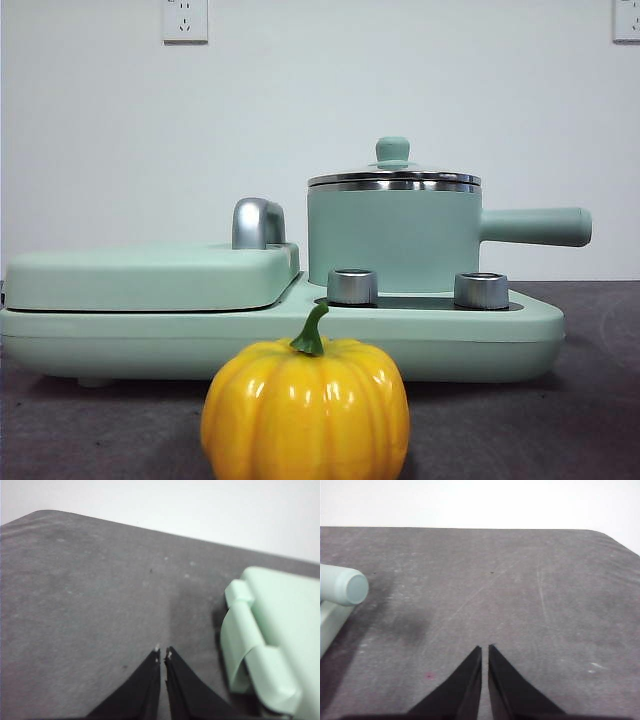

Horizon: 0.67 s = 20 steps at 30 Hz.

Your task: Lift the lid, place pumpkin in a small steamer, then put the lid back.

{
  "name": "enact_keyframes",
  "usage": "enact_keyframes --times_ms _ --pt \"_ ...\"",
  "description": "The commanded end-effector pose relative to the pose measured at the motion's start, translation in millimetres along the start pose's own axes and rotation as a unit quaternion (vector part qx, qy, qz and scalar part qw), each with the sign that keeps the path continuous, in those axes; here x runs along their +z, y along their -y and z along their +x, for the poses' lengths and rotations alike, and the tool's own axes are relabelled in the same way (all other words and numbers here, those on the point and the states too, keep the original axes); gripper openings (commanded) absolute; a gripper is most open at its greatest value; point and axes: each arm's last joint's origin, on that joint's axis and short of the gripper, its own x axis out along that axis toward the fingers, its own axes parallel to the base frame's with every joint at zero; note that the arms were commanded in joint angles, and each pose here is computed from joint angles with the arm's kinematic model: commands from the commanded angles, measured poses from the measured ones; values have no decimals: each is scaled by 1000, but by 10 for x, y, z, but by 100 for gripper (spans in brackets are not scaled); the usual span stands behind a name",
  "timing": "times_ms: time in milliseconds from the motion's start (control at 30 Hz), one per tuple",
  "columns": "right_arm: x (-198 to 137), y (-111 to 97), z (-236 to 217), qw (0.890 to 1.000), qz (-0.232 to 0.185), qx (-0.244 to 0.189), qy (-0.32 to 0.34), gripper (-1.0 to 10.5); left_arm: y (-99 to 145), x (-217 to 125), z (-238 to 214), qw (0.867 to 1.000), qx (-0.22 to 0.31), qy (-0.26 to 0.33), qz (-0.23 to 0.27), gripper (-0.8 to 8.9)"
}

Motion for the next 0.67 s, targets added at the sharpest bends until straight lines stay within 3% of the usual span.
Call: enact_keyframes --times_ms 33,167,267,500,667 --pt "-5 -17 4 998 63 30 2 19 17 -10 12 999 -35 6 -26 15" --pt "66 -57 -9 988 118 99 21 19 70 72 -21 997 -76 1 -33 15" --pt "193 -70 -58 981 153 120 25 19 120 188 -56 994 -99 6 -41 15" --pt "766 -84 -312 977 167 128 40 19 268 586 -115 988 -137 -16 -68 15" --pt "1219 -117 -511 973 160 167 12 19 413 952 -109 980 -183 -47 -64 15"
